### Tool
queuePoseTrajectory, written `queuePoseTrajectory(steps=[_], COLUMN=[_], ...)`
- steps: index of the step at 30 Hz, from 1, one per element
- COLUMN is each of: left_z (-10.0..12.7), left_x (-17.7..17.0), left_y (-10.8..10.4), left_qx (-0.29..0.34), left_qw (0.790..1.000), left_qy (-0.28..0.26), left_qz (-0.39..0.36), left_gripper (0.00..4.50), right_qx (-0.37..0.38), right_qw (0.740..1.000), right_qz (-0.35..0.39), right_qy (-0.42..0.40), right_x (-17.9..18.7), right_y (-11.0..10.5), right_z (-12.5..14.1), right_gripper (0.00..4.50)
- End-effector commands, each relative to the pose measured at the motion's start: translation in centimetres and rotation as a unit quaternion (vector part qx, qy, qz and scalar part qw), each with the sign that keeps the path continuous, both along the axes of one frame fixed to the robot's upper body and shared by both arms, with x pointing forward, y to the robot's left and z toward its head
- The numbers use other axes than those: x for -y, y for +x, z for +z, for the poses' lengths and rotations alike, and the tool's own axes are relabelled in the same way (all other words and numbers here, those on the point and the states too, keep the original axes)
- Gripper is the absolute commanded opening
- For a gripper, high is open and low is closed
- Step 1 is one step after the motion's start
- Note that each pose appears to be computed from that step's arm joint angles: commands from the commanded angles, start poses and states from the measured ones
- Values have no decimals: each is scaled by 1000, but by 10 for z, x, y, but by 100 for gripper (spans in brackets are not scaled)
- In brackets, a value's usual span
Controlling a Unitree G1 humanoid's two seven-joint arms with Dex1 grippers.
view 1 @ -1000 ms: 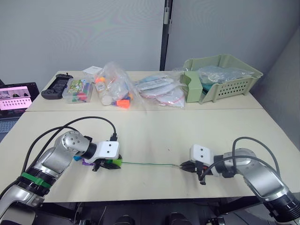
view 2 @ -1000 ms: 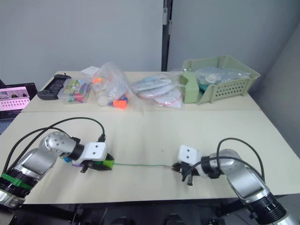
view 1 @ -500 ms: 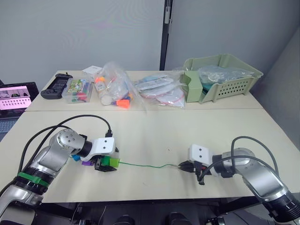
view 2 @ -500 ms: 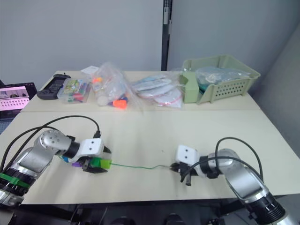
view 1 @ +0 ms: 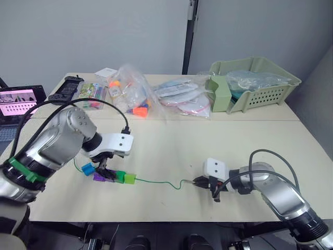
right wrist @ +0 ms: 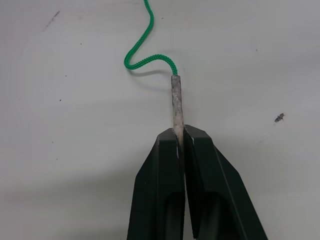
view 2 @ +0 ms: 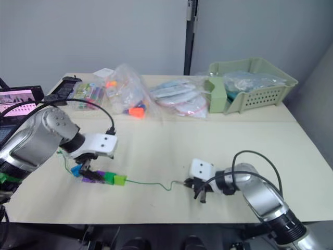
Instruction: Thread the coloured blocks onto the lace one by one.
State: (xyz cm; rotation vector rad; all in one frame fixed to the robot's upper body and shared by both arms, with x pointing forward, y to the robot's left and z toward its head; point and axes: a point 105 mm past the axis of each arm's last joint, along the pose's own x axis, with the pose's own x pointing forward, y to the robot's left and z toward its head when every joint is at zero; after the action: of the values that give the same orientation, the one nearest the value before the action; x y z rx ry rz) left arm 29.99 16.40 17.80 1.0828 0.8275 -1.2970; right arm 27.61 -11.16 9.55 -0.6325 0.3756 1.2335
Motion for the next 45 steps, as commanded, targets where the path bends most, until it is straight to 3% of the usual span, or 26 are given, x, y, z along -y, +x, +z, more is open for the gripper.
queuePoseTrajectory(steps=[1, 9, 20, 30, 39, 45], left_z=[3, -35, -52, -52, -54, -77], left_x=[5, 1, 9, 19, 10, -24], left_y=[-2, -1, 0, -7, -15, -25], left_qx=[-2, -10, -15, -26, -30, -34], left_qw=[1000, 999, 998, 997, 997, 996], left_qy=[7, 38, 50, 54, 63, 78], left_qz=[-5, -25, -34, -41, -34, -9], left_gripper=[433, 433, 433, 130, 112, 112], right_qx=[16, 18, 16, 14, 10, 15], right_qw=[1000, 1000, 1000, 1000, 1000, 997], right_qz=[2, -5, -14, -18, -22, -69], right_qy=[3, 6, 8, 7, -9, -41], right_x=[-2, -3, -3, -1, 9, 49], right_y=[2, 0, -2, -4, -7, -7], right_z=[6, 5, 6, 6, 3, 7], right_gripper=[0, 0, 0, 0, 0, 0])
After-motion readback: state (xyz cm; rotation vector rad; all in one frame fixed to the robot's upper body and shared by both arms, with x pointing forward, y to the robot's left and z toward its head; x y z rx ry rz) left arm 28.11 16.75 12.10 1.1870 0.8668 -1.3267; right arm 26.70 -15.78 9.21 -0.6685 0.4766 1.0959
